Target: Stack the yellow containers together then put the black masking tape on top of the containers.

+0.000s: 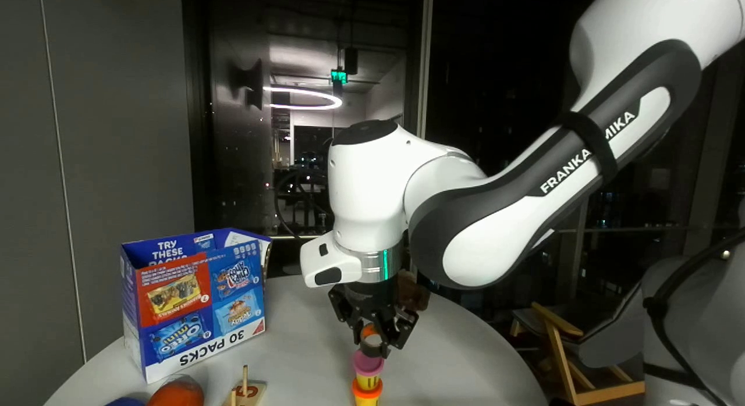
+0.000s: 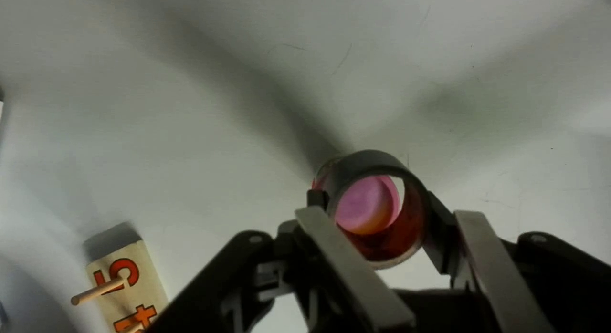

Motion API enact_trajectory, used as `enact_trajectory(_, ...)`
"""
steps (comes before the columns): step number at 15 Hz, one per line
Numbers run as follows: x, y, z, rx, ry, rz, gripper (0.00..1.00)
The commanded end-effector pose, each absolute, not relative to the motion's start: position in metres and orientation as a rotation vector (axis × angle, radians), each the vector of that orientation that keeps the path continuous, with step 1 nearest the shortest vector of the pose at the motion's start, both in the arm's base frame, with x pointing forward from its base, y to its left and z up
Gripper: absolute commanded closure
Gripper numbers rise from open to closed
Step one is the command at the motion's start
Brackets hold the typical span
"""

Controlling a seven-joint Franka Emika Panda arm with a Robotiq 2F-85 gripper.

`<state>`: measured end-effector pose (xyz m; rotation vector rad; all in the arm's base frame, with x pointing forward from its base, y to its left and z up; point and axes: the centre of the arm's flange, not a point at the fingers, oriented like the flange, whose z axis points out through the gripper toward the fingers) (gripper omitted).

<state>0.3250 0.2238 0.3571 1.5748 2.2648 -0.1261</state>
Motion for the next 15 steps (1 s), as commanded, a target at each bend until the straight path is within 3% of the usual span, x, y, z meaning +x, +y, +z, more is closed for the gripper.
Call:
enact_trajectory(1, 0.334, 0.228, 0.355, 1.551, 2.274, -0.095, 0.73)
enact_trajectory(7, 0.339, 0.23, 0.347, 1.544, 2.284, -0.073, 0.73)
enact_trajectory(8, 0.339, 0.23, 0.347, 1.554, 2.281, -0.068, 0.33)
enact_trajectory(12, 0.348, 0.227, 0.358, 1.556, 2.28, -0.051, 0.02)
enact_trajectory(15, 0.351, 0.227, 0.377, 1.558, 2.265, -0.026, 0.0)
